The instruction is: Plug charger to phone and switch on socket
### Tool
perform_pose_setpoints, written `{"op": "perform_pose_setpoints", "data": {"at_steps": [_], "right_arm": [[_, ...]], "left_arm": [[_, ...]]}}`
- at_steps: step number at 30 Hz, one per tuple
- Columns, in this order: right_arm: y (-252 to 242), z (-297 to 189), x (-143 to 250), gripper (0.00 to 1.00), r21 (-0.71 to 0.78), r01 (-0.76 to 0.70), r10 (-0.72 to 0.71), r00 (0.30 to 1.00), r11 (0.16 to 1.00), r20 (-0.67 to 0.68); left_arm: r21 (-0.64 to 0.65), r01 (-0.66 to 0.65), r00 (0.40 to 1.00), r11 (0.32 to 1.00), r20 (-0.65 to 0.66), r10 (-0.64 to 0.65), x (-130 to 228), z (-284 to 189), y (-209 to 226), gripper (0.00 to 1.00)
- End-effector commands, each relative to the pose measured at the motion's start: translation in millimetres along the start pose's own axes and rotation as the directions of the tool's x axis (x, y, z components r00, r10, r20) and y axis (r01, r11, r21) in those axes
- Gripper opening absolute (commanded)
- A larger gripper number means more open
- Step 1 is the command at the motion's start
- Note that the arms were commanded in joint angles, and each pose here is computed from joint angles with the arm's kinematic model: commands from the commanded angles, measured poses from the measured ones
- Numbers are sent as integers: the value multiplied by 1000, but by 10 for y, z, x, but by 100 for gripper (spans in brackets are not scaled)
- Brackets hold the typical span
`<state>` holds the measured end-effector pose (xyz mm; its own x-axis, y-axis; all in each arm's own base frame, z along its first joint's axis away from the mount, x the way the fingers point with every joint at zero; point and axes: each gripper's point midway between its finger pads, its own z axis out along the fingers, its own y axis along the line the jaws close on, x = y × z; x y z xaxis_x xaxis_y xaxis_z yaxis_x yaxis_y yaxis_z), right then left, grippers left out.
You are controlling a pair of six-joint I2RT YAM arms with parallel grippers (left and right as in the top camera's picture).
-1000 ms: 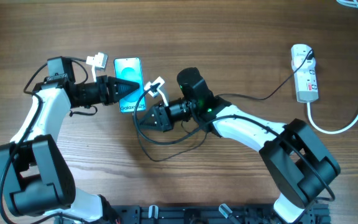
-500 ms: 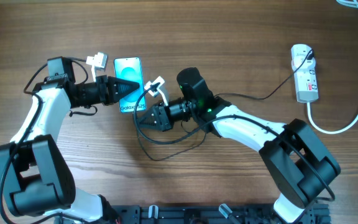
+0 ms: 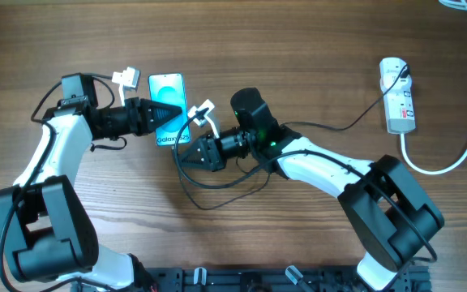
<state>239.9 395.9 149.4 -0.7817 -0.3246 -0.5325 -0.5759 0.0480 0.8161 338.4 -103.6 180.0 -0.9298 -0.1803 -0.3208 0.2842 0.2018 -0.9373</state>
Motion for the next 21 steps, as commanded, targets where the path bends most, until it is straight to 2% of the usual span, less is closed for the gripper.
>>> {"op": "perform_pose_setpoints", "data": {"at_steps": [1, 11, 21], "right_arm": [[7, 30, 64, 4, -35, 7, -8, 1000, 999, -28], [-103, 25, 28, 4, 24, -24, 24, 1000, 999, -1], [-103, 19, 19, 4, 23, -21, 21, 1000, 1000, 2]], "left_arm": [[30, -38, 999, 999, 6, 38, -9, -4, -73, 4], [31, -37, 999, 999, 6, 37, -8, -4, -74, 4], [31, -37, 999, 999, 5, 37, -8, -4, -74, 4]]}}
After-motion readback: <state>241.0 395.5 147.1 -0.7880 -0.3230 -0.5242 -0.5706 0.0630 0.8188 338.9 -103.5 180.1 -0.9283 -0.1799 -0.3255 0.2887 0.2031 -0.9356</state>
